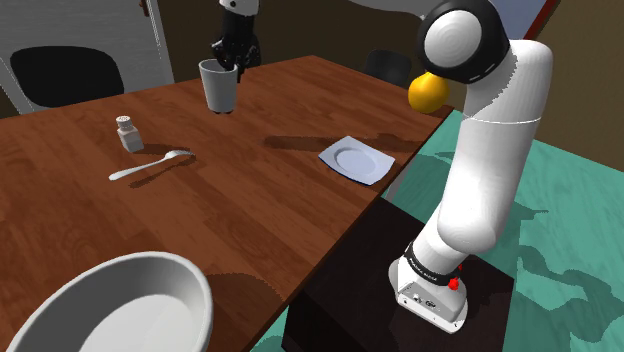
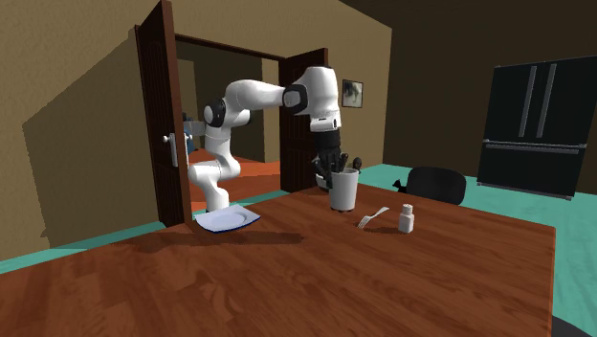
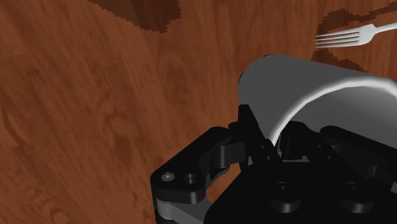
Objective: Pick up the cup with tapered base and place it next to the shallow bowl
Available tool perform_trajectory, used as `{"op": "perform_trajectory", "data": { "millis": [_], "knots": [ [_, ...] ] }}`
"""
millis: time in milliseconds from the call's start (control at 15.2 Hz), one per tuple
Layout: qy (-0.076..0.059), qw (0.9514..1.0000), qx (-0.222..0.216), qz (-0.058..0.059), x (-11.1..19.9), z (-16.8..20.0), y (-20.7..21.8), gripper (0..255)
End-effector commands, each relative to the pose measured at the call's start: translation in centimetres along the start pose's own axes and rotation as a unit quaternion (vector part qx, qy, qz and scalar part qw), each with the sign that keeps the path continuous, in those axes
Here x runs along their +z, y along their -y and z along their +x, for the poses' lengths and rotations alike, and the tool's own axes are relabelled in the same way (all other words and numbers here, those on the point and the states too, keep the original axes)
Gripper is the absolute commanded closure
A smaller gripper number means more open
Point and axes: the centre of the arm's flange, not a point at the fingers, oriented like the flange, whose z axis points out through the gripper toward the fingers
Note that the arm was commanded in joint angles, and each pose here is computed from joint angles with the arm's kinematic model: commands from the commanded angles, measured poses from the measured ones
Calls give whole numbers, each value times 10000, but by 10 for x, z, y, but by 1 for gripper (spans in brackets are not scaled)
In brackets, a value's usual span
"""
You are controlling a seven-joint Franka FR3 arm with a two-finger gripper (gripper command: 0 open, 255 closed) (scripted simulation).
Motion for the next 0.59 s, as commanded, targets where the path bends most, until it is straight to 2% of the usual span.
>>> {"op": "perform_trajectory", "data": {
  "millis": [0, 528],
  "knots": [
    [0, 10000, 0, 1, -10, 2, 0, 255],
    [0, 10000, 0, 1, -52, 5, 4, 255]
  ]
}}
